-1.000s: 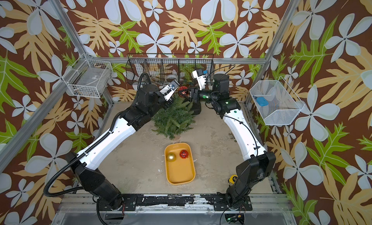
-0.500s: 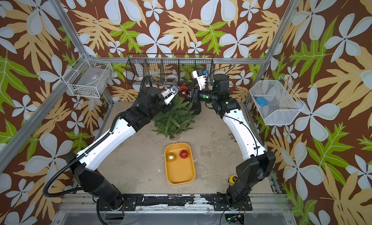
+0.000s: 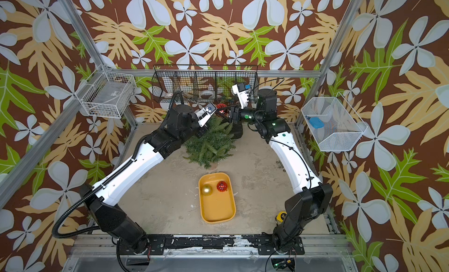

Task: Decorate the small christmas tree with ornaments
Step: Hang an ornament on the christmas tree.

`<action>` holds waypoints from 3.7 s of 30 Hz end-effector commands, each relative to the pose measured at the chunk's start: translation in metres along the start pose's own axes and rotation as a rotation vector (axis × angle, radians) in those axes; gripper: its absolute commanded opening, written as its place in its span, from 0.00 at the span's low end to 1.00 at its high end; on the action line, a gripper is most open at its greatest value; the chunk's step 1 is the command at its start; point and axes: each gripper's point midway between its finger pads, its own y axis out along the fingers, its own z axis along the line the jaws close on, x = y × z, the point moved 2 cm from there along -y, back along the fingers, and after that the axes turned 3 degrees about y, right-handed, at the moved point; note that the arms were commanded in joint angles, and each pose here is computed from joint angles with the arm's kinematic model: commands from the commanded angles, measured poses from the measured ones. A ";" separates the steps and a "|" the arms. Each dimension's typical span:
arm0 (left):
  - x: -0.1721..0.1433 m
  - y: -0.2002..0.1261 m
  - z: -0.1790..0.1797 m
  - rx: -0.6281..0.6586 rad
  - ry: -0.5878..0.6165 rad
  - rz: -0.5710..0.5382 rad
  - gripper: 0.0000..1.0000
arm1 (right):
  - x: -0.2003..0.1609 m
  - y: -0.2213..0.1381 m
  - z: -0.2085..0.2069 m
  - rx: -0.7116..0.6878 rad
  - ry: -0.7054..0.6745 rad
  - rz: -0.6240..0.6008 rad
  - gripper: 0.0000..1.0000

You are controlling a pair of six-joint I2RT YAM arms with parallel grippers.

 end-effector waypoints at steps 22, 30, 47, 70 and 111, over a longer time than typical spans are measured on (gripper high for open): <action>-0.016 0.003 -0.009 -0.105 -0.054 0.056 0.00 | -0.005 0.012 0.007 -0.016 -0.480 -0.092 0.49; -0.020 0.003 -0.012 -0.112 -0.054 0.067 0.00 | 0.004 0.008 0.000 -0.097 -0.516 -0.097 0.48; -0.027 0.006 -0.018 -0.131 -0.051 0.083 0.00 | -0.005 0.008 -0.007 -0.127 -0.497 -0.072 0.47; -0.008 -0.011 0.002 -0.063 -0.072 0.011 0.00 | 0.008 0.001 0.011 -0.085 -0.500 -0.108 0.47; -0.061 -0.101 0.024 0.225 -0.169 -0.209 0.19 | 0.005 0.006 0.024 -0.078 -0.504 -0.062 0.46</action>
